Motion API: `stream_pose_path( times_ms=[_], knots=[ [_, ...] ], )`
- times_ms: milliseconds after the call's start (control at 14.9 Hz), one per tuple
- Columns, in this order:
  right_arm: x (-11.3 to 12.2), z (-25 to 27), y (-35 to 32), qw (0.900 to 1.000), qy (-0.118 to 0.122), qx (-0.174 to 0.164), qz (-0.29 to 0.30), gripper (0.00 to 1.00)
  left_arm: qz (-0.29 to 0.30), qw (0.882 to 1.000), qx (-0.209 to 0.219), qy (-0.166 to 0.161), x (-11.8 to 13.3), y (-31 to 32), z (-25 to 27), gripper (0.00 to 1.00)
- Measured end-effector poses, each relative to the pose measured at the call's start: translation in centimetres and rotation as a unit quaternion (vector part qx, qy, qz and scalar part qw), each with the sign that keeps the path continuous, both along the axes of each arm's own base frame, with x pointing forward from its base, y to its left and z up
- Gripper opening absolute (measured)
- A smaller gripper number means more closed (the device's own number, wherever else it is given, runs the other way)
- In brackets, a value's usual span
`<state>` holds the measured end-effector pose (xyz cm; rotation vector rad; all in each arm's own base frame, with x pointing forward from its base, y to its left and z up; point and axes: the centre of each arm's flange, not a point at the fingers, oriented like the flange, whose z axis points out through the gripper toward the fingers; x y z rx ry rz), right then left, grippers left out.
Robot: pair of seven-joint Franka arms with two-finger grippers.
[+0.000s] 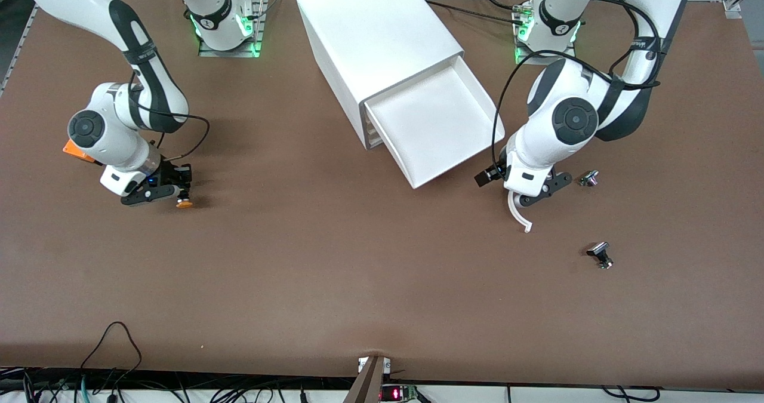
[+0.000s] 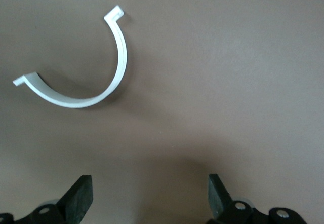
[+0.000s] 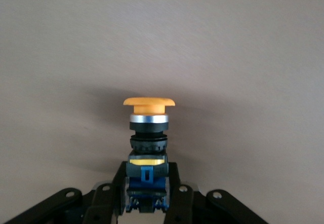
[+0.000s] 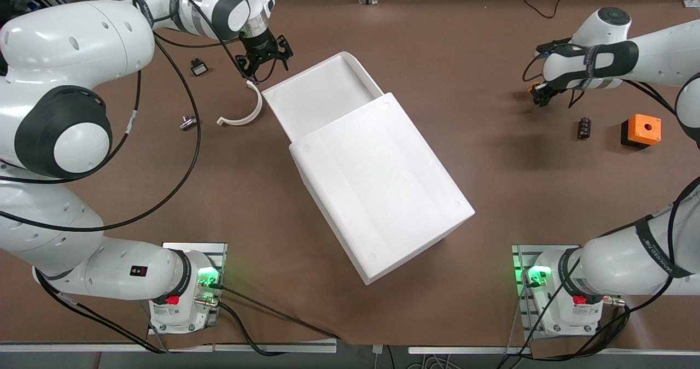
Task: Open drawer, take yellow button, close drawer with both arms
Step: 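Push the drawer shut with the left gripper while the right gripper lowers the button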
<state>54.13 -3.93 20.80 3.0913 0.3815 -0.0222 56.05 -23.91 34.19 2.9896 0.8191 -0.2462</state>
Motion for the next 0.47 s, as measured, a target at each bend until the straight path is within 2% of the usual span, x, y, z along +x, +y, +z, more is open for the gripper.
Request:
stream_pose_path(
  times_ms=[201, 469],
  knots=[
    [-0.9, -1.1, -0.6, 1.0, 0.014, 0.001, -0.007, 0.34, 0.002, 1.0, 0.003, 0.013, -1.7, -2.8, -0.2, 1.0],
    [-1.0, -1.3, -0.8, 1.0, 0.016, 0.001, -0.008, 0.35, -0.013, 0.998, 0.002, 0.059, -4.5, -5.9, -0.3, 1.0]
  ],
)
